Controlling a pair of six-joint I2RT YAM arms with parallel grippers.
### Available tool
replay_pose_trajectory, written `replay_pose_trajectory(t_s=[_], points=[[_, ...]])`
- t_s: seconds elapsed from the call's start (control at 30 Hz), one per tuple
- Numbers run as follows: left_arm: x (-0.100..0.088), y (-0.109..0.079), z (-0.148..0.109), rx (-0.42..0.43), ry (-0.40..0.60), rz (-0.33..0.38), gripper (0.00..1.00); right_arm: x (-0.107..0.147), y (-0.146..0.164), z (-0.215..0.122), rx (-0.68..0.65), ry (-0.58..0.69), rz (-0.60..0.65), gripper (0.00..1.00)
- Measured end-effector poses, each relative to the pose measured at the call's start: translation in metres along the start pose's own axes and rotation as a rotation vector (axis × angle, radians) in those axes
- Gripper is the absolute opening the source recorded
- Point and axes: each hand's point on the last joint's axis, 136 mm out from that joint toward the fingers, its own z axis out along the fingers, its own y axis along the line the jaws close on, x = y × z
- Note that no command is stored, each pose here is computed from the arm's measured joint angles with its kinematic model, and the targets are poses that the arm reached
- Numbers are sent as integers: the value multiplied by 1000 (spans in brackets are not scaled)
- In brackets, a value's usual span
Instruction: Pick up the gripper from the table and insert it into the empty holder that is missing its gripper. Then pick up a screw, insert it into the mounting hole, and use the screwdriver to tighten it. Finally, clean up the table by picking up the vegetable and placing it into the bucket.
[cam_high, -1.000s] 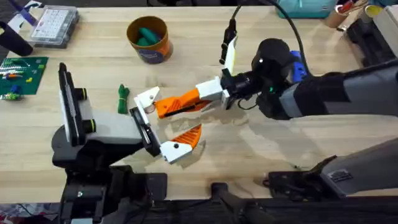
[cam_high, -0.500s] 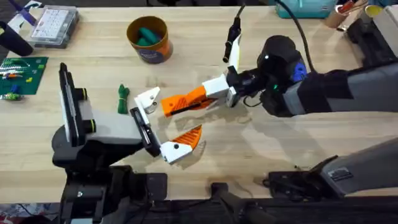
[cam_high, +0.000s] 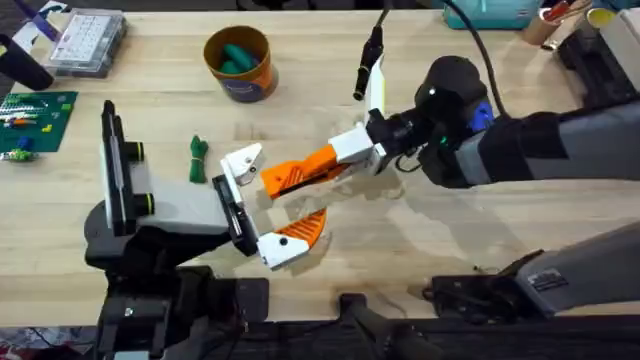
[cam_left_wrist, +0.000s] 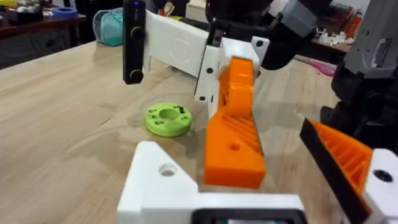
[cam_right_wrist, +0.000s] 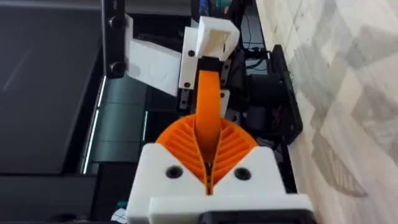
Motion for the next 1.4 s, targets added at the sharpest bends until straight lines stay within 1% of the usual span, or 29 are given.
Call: replay_pose_trajectory(t_s=[0.67, 1.0, 1.17, 1.4], points=[[0, -1, 0, 6, 0, 0, 988, -11, -1, 1, 7, -67, 7, 15], [0, -1, 0, 6, 0, 0, 988, -14, -2, 3, 10, -84, 10, 16], [0, -1, 0, 6, 1, -1, 988, -14, -6, 3, 16, -89, 43, 17], [0, -1, 0, 6, 1, -1, 988, -16, -5, 3, 16, -96, 37, 17]])
